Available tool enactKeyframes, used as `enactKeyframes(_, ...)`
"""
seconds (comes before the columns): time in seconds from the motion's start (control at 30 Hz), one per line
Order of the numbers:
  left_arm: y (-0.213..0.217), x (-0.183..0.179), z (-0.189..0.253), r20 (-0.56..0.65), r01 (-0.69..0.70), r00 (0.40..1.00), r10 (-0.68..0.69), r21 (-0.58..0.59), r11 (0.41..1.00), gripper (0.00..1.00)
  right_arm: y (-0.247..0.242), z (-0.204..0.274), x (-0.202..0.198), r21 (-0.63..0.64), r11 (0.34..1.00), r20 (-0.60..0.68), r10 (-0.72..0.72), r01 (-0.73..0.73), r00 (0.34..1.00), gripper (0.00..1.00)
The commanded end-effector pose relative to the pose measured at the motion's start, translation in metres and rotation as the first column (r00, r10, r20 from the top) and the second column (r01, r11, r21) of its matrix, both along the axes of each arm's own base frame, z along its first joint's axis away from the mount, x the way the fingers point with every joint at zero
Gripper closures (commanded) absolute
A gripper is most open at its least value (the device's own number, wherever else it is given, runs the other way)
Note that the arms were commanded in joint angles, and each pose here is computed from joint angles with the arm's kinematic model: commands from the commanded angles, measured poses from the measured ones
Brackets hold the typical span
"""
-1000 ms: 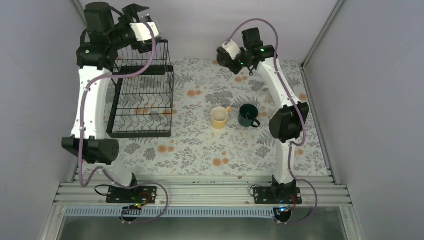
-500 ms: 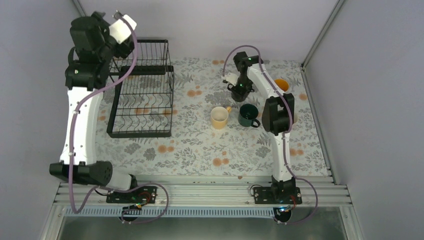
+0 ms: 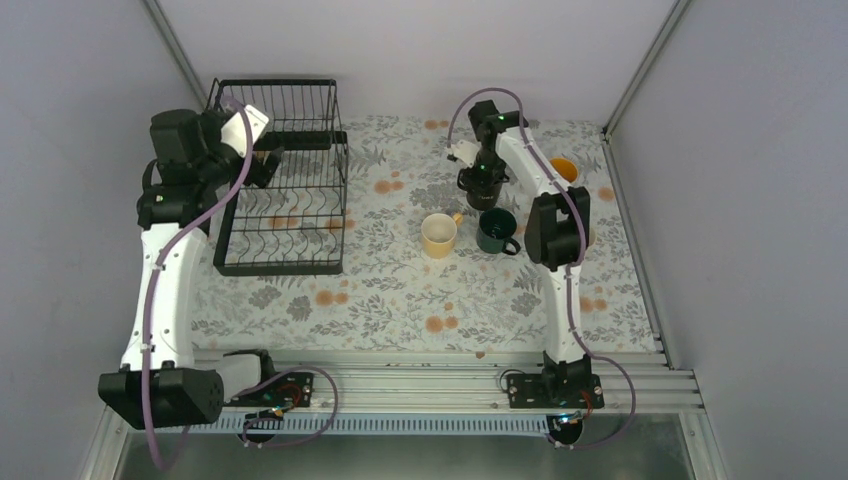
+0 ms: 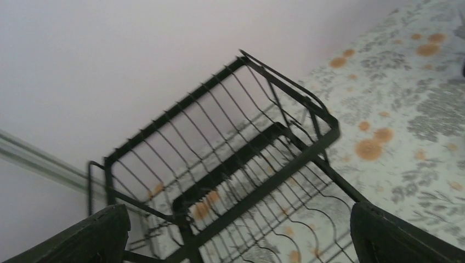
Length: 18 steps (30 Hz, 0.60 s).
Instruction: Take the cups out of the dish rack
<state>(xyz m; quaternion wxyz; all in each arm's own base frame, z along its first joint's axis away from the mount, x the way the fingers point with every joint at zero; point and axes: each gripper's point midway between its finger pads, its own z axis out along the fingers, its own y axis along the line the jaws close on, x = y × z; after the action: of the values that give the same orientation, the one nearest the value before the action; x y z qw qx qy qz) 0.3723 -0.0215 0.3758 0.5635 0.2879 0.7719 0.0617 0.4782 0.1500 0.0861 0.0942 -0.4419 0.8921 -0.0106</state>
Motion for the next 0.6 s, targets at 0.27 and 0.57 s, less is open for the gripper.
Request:
enactKeyframes(0.27,-0.007,-0.047,-0.062,-0.046,0.017,0.999,-0.022,-0.092,0.996,0.0,0.009,0.188,-0.058,0.298,0.95,0.451,-0.056,-0.092,0.891,0.0)
enactKeyframes(0.57,0.002,-0.086,-0.115,-0.013,-0.103,0.995,0.102,-0.193,0.976,0.0,-0.06,0.201,-0.157,0.504,0.863,0.702,-0.434,0.037,0.564,0.0)
